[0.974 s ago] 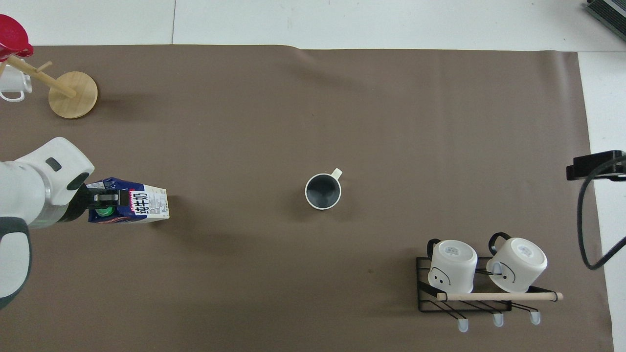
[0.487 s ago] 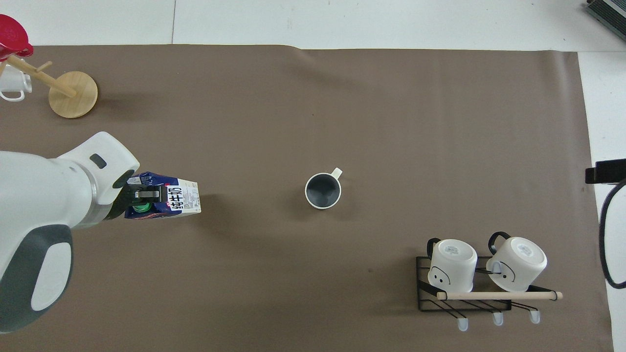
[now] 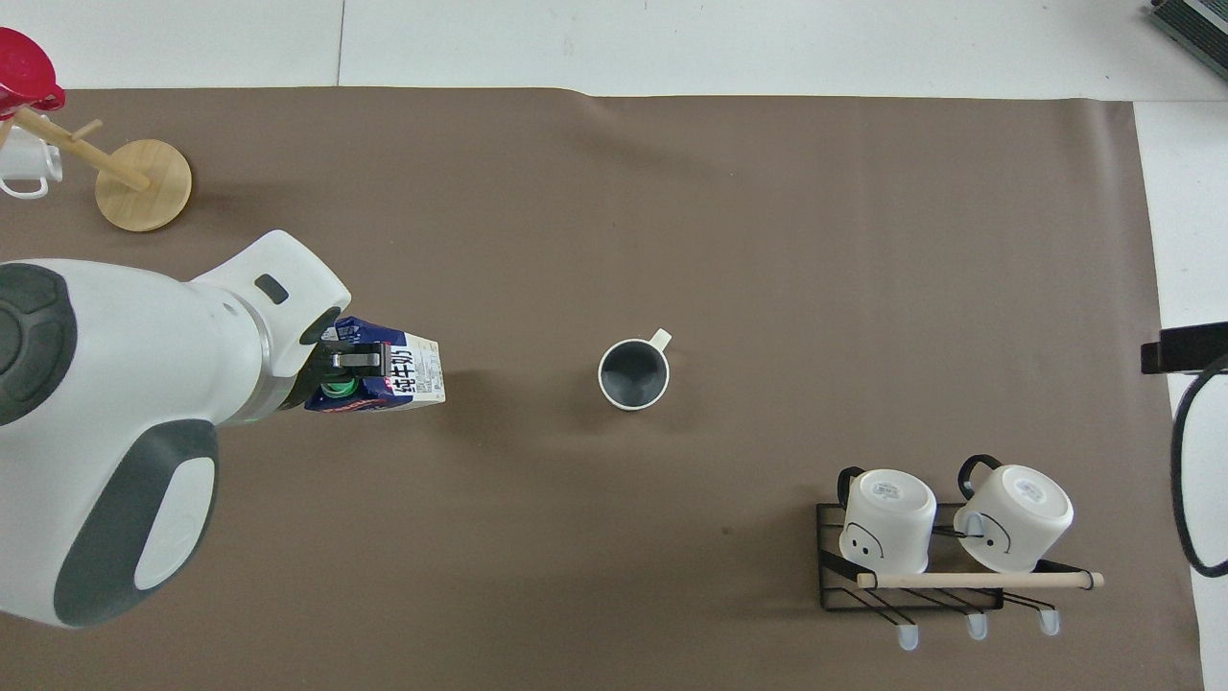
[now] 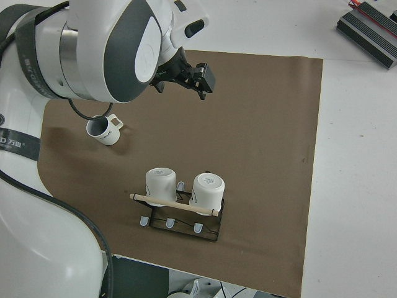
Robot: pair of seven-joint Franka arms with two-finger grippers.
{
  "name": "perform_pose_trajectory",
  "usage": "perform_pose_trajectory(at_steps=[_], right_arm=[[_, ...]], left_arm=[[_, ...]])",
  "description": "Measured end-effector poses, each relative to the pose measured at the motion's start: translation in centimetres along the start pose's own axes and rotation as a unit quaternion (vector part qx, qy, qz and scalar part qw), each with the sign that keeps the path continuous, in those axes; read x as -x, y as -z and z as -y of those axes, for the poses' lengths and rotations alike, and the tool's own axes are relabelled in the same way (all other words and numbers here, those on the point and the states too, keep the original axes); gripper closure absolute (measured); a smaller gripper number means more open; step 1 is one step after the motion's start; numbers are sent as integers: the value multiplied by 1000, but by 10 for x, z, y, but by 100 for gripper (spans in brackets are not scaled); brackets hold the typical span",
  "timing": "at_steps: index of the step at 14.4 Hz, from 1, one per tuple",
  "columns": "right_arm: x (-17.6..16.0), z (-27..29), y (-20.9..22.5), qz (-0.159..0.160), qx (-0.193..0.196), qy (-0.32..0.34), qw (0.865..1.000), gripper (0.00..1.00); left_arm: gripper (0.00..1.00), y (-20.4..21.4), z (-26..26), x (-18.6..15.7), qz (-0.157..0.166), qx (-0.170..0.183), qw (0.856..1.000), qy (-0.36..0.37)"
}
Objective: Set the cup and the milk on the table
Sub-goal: 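Lift the carton with the left gripper and carry it toward the mug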
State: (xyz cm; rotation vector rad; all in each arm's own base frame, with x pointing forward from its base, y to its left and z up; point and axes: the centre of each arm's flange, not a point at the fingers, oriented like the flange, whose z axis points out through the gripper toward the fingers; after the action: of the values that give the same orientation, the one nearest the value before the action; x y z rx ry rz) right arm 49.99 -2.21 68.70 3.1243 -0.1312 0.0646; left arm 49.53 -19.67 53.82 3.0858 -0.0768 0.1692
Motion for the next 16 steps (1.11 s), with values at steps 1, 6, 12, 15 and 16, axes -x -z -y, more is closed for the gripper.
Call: perform_pose_trajectory(at_steps=[1,6,12,15,16], right_arm=[[-2,0,-5,6,1,-1,1000,0],[-10,-1,-28,38,3,-3,999,0],[-5,-4,-17,27,2,-5,1000,0],[-1,-2,-12,22,1,-3,1000,0],[-1,-2,-12,22,1,-3,1000,0]], left_arm=[[45,-3,-3,0,2,0,1000,-3],[46,-15,-19,-1,6,2,1000,-7],[47,-39,-50,-6,0,10,1000,3],[47,-45,-79,-4,4,13,1000,7],[47,-49,-89,-2,7,12,1000,5]])
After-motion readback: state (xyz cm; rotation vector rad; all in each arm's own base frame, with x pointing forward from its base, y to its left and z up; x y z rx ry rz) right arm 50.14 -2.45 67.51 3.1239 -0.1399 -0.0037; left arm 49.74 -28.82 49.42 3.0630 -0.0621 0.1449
